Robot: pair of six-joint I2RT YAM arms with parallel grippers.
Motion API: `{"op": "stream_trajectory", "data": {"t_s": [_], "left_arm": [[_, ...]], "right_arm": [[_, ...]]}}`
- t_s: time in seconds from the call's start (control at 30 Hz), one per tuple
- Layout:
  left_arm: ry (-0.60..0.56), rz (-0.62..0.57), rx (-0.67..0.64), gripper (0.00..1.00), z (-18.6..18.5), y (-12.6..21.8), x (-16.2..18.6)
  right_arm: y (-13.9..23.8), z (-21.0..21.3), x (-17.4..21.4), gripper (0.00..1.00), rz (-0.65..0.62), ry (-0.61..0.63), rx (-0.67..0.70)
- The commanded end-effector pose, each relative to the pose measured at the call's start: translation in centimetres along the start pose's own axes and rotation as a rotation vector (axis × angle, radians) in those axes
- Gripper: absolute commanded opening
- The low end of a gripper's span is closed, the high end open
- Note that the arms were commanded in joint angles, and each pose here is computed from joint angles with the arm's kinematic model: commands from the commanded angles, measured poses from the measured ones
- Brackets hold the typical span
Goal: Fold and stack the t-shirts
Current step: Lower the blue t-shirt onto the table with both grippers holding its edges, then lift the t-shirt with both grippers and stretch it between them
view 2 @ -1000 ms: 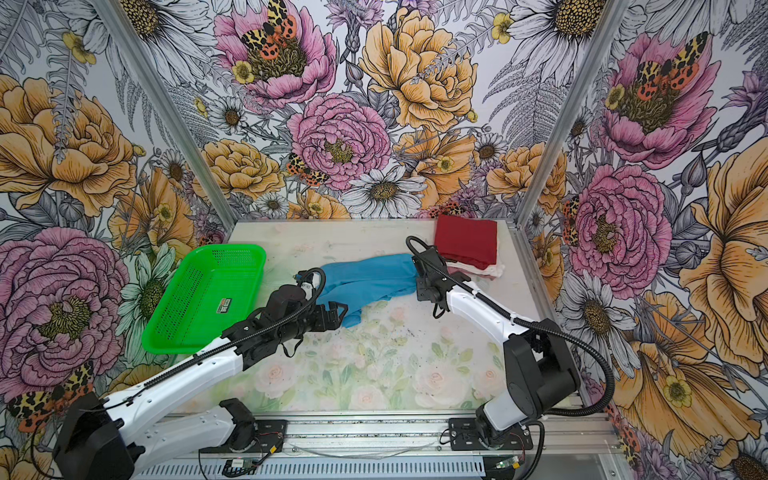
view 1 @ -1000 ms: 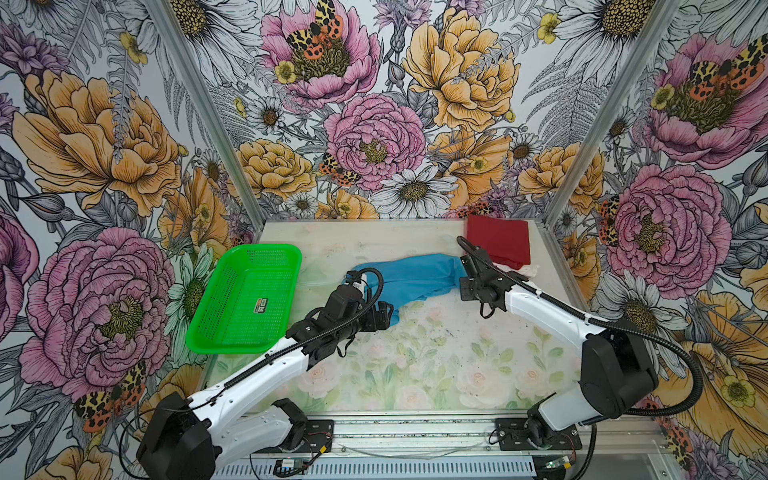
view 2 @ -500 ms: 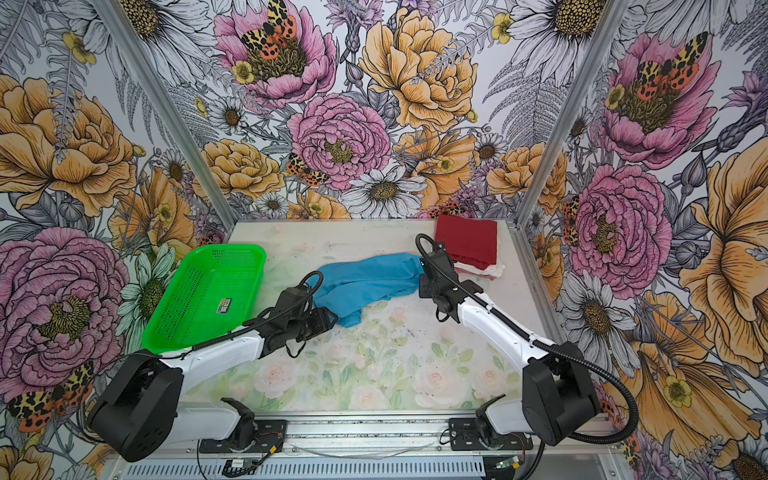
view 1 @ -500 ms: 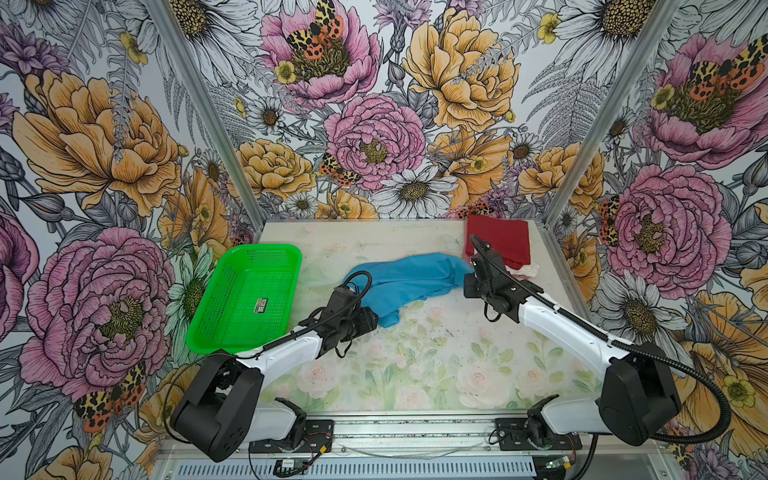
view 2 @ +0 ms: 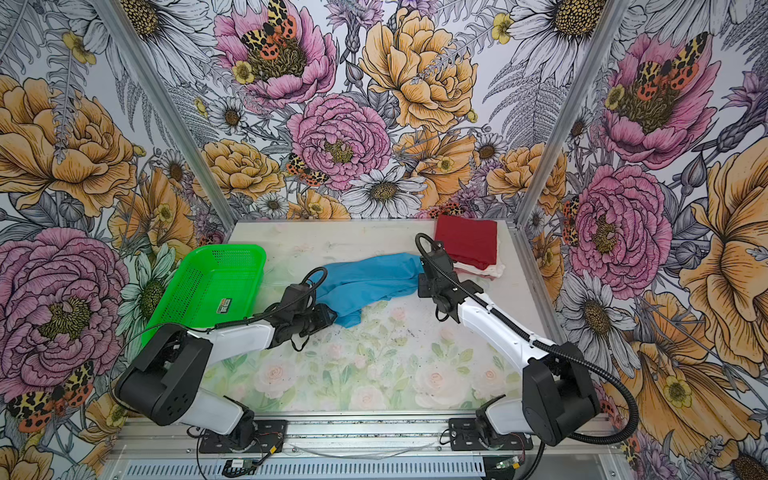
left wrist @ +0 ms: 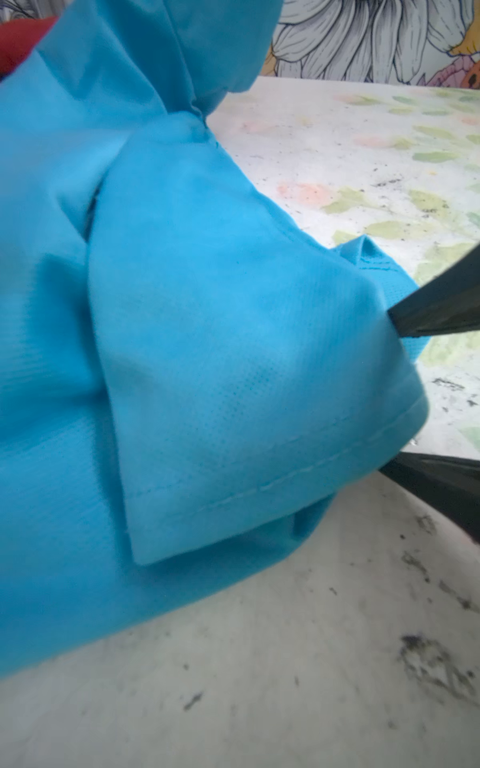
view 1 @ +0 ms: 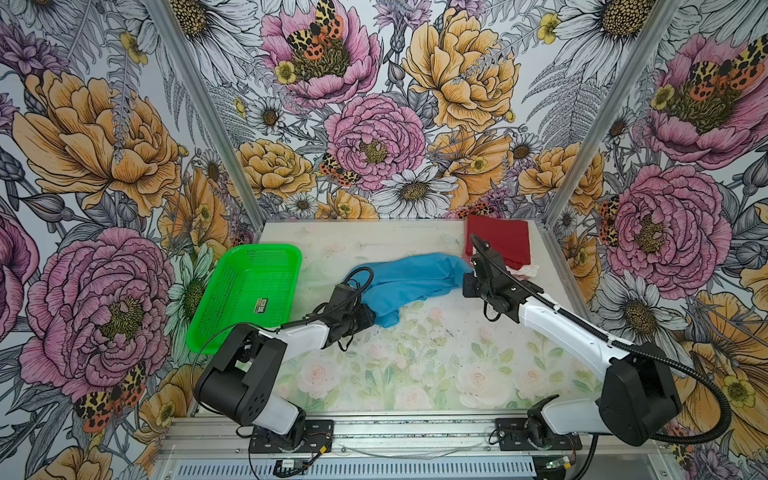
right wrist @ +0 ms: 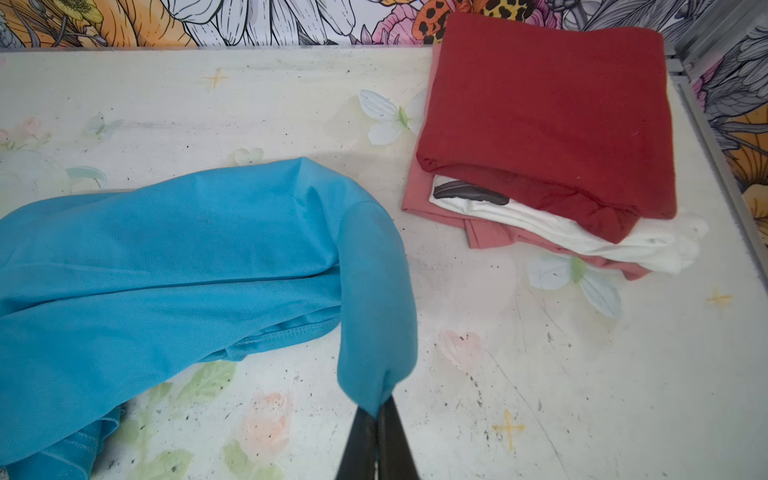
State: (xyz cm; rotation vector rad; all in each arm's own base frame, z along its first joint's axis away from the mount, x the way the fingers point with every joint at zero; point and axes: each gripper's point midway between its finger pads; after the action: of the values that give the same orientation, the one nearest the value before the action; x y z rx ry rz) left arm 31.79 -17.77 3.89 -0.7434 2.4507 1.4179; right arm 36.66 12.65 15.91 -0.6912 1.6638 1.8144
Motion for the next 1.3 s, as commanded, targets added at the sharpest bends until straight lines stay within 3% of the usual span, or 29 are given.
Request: {"op": "stream_trajectory", "data": {"t_s": [0.0, 0.17, 0.47, 0.67, 0.73, 0.8, 0.93, 1.1, 1.13, 1.2, 1.27], "left_arm": [[-0.052, -0.056, 0.02, 0.36, -1.0, -0.1, -2.2], [-0.075, -0.101, 0.08, 0.0, -2.9, 2.4, -3.8], [-0.171, -0.202, 0.236, 0.0, -8.1, 13.1, -9.8], [-0.125, -0.358, 0.267, 0.0, -8.4, 18.1, -22.1], [-0.139, -0.341, 0.372, 0.0, -10.8, 18.8, -25.8], [-0.194, -0.379, 0.474, 0.0, -14.6, 21.7, -28.0], [-0.271, -0.433, 0.506, 0.0, -17.6, 26.2, -25.9], [-0.211, -0.39, 0.46, 0.01, -13.3, 26.5, -17.8], [-0.175, -0.377, 0.444, 0.16, -11.8, 26.0, -16.1], [-0.08, -0.344, 0.385, 0.97, -7.9, 24.6, -12.2], [-0.003, -0.294, 0.314, 0.99, -4.5, 23.1, -8.9]], "right_arm": [[0.9, 0.5, -1.3, 0.0, -0.051, -0.002, -0.04], [1.8, 0.4, -1.8, 0.0, -0.077, -0.002, -0.049], [8.1, 1.4, -7.9, 0.0, -0.264, 0.03, -0.158], [10.5, 1.7, -17.3, 0.0, -0.396, 0.04, -0.23], [11.0, 1.0, -20.8, 0.0, -0.43, 0.019, -0.241], [13.8, 1.1, -23.6, 0.0, -0.503, 0.015, -0.26], [18.6, 1.1, -24.0, 0.0, -0.583, 0.005, -0.308], [20.7, -0.3, -18.4, 0.0, -0.568, -0.015, -0.317], [20.7, -0.6, -17.3, 0.0, -0.558, -0.019, -0.316], [20.8, -1.4, -14.7, 0.0, -0.535, -0.033, -0.304], [20.5, -1.9, -12.5, 0.0, -0.498, -0.049, -0.303]]}}
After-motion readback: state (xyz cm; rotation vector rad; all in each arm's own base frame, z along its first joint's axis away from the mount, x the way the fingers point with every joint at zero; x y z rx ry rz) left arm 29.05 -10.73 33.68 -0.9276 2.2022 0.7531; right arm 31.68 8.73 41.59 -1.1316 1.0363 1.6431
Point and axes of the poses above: each gripper's point midway between its finger pads, its own y axis back along the fingers, its own z axis along the line the jaws close on, x = y × z, and after that the axes turned 4 degrees about -y, right-handed
